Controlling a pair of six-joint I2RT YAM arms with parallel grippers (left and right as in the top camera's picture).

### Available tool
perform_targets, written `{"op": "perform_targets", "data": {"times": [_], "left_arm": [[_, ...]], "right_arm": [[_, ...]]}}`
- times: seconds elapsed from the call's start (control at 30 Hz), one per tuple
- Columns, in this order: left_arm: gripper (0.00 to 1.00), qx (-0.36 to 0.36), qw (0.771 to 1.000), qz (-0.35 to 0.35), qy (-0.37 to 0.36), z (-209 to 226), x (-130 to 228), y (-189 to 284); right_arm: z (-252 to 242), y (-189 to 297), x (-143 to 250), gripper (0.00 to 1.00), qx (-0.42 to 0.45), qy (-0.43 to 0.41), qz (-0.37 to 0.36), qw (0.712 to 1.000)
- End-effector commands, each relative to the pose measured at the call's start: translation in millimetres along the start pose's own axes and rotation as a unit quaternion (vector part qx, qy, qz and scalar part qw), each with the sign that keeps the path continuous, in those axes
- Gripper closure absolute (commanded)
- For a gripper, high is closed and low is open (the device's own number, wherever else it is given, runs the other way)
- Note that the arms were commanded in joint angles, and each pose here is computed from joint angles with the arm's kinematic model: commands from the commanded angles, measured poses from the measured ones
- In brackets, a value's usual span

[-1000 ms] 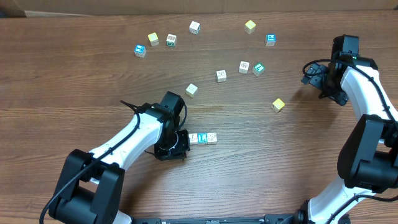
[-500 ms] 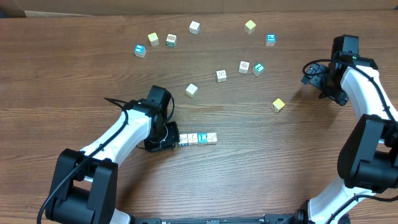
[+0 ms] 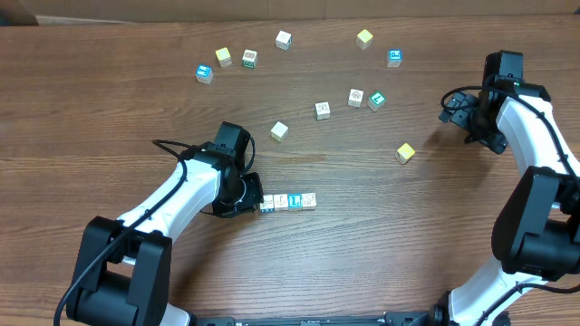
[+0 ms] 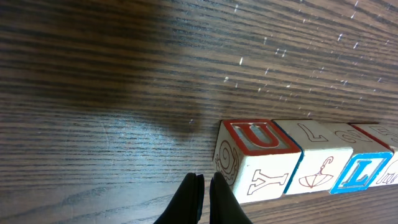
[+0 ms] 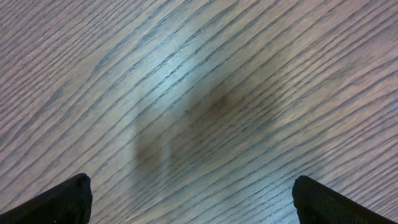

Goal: Form a horizontal line

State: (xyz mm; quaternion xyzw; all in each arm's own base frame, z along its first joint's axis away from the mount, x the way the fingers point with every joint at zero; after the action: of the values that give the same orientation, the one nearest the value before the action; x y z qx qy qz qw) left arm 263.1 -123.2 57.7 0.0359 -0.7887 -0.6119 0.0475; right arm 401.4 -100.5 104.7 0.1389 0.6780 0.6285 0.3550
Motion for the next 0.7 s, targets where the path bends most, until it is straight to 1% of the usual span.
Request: {"op": "perform_targets", "data": {"times": [0.0, 0.3, 0.67], "left_arm": [[0.96, 0.0, 1.0, -0.013, -0.004, -1.7, -7.7, 4.1], [0.96, -0.001, 1.0, -0.027, -0.007, -2.2, -13.3, 4.3], [0.96, -0.008, 1.0, -0.026, -0.002, 0.0, -13.3, 2.5]], "right_arm": [[3.3, 12.7, -10.1, 0.0, -0.01, -0.002, -0.021, 1.0], [3.3, 12.7, -10.1, 0.0, -0.01, -0.002, -0.021, 1.0], [3.2, 12.7, -10.1, 0.0, -0.01, -0.002, -0.022, 1.0]]}}
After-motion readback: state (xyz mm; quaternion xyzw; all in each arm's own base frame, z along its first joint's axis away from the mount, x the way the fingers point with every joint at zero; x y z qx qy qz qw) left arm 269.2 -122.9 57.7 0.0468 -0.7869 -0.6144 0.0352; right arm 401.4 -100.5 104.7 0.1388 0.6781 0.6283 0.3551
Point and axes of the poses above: each gripper's point midway between its finger pads, its own y axis back along the fingers, its own z axis along the line the jaws close on, x = y × z, the point moved 4 cm from there along y, back along the fingers, and after that the axes turned 5 degrees about -y, right-handed, at the moved point
